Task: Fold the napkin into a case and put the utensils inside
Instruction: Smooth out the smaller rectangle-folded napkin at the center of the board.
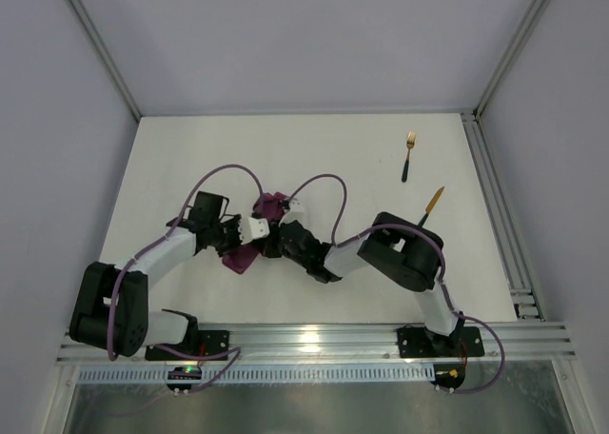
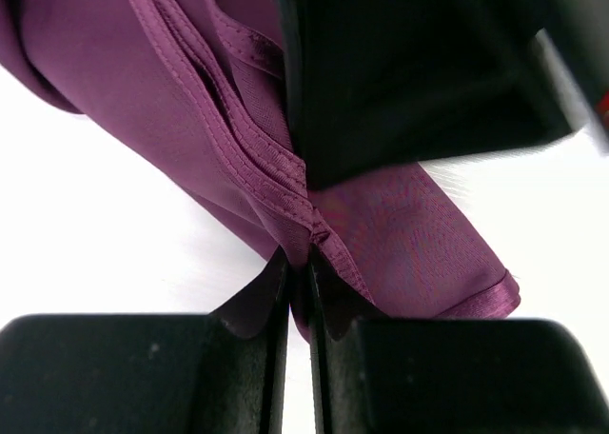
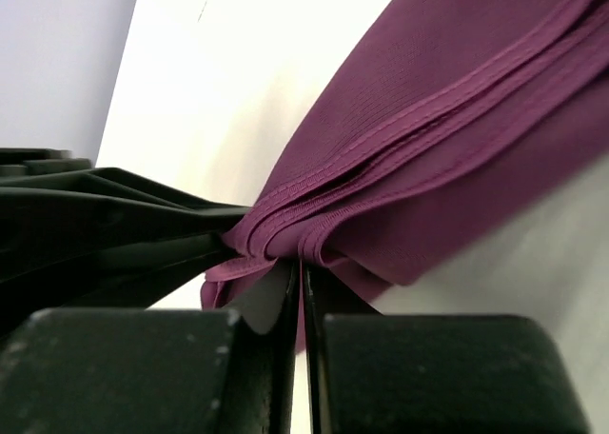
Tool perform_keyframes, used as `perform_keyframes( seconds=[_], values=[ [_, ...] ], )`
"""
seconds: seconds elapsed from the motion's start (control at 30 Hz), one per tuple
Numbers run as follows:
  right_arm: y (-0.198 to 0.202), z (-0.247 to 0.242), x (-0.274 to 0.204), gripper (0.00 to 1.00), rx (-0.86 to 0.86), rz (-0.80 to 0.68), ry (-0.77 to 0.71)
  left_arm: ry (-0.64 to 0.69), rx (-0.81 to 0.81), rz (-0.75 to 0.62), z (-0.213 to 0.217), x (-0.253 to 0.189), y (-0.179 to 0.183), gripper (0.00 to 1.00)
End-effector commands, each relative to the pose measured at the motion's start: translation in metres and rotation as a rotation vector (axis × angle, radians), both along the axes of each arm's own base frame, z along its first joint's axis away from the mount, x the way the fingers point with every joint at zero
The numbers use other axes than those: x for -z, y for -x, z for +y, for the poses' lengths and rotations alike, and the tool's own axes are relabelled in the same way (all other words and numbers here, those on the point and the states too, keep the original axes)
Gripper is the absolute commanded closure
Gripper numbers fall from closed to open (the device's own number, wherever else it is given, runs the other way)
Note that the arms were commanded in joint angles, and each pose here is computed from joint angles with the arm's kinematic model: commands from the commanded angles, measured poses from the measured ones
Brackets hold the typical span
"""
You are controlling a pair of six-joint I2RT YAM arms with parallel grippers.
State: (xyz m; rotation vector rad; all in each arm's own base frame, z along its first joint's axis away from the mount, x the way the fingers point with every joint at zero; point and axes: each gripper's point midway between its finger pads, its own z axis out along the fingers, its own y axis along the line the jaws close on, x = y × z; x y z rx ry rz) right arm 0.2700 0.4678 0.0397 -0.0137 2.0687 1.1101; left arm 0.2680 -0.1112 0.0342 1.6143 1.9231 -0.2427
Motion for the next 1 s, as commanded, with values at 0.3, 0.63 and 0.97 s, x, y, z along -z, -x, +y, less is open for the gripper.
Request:
perform_keyframes(
  seconds=[0.3,0.63,0.97],
  values=[
    [0.015,-0.051,-0.028,0.92,0.031,0.060,-0.109,-0.117,0.127,-0.029,0.001,0.021,0.026,0.87],
    [0.009,-0.069,-0.041,0.78,0.027,0.004,-0.084,-0.208,0.201,-0.030,0.004,0.038,0.036,0.87],
    [-0.013,-0.066,-0.041,0.52,0.063,0.019,-0.098,-0.270,0.357,0.038,0.007,0.040,0.055,0.86]
  ],
)
